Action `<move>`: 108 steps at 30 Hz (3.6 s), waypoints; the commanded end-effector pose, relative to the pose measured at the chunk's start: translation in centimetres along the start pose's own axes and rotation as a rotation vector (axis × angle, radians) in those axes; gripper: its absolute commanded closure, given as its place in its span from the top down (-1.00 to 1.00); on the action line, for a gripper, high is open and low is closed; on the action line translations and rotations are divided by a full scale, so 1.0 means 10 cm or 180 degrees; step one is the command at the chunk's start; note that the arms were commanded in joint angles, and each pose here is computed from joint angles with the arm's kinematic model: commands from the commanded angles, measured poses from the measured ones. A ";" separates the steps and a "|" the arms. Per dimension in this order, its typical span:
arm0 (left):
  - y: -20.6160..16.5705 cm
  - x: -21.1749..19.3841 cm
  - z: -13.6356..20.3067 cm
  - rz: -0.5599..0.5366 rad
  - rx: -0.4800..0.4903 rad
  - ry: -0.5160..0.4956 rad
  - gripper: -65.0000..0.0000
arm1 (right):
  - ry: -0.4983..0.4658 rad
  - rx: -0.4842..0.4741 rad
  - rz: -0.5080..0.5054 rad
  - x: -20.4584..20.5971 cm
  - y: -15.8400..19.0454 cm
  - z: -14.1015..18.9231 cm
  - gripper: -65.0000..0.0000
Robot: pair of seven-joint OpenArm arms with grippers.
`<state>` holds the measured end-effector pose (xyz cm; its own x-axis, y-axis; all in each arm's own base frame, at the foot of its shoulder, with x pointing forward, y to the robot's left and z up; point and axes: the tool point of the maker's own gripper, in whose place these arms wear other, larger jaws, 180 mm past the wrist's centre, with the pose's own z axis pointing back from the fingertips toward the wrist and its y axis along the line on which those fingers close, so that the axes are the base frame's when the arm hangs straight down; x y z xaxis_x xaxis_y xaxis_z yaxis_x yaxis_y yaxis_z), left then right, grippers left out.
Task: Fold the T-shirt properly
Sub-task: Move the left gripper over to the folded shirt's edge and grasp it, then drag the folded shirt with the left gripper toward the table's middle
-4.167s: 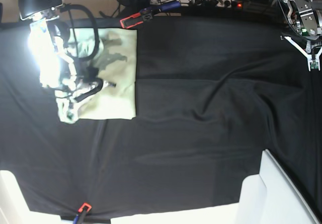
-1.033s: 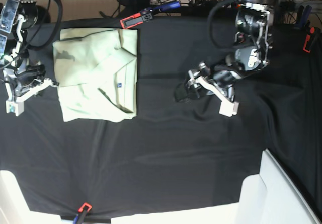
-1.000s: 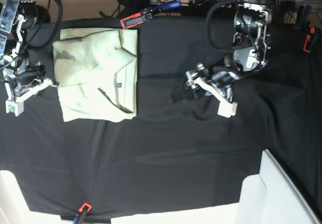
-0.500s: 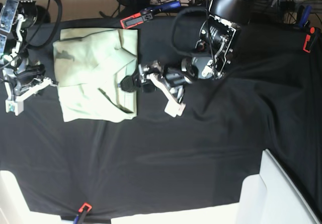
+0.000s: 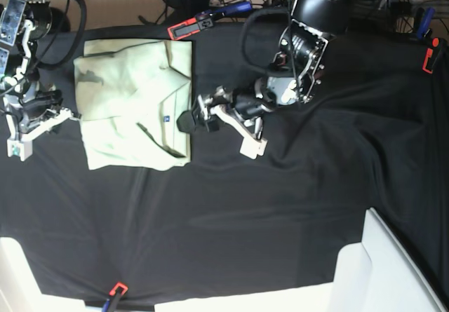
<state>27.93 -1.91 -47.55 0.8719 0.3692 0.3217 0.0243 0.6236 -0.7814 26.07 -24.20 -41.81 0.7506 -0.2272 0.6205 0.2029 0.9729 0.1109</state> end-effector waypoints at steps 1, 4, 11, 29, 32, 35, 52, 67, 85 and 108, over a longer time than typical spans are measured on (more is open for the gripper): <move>0.03 0.07 -0.02 0.0032 0.0117 -0.0029 0.72 | -0.0152 0.0003 0.0019 0.15 -0.01 0.03 -0.99; 0.14 0.05 -0.02 0.0163 0.0330 -0.0017 0.72 | -0.0154 -0.0001 0.0016 0.15 -0.02 0.03 -0.99; 0.31 0.07 0.00 0.0377 0.0667 -0.0037 0.72 | -0.0054 -0.0005 -0.0018 0.05 -0.04 -0.02 -0.99; 0.16 0.51 0.43 0.0197 0.0911 -0.0231 0.72 | -0.0030 -0.0009 -0.0037 0.04 -0.06 -0.05 -0.99; 0.12 0.51 0.44 0.0241 0.0941 -0.0165 0.72 | -0.0045 0.0006 -0.0028 0.07 -0.04 -0.06 -0.99; 0.06 0.48 0.39 0.0255 0.0900 -0.0042 0.72 | -0.0057 0.0019 -0.0033 0.08 -0.02 -0.07 -0.99; -0.13 -0.04 -0.17 0.0343 0.1135 0.0619 0.72 | -0.0051 0.0027 -0.0043 0.07 0.00 -0.07 -0.99; -0.44 -0.18 -0.33 -0.0072 0.0739 0.0714 0.72 | -0.0047 0.0026 -0.0050 0.06 -0.01 -0.07 -0.99; -0.48 -0.33 -0.58 -0.0216 0.0526 0.0895 0.72 | -0.0042 0.0024 -0.0056 0.05 -0.01 -0.07 -0.99; -0.16 -0.04 -0.33 -0.0646 0.0846 0.0868 -1.00 | -0.0045 0.0017 -0.0063 0.05 -0.02 -0.06 -0.99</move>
<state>27.67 -5.24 -49.18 0.9720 0.0361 0.2322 0.0981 0.8356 -0.5405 25.87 -23.95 -43.14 0.7657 -0.2566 0.5898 0.2207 0.9661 0.1338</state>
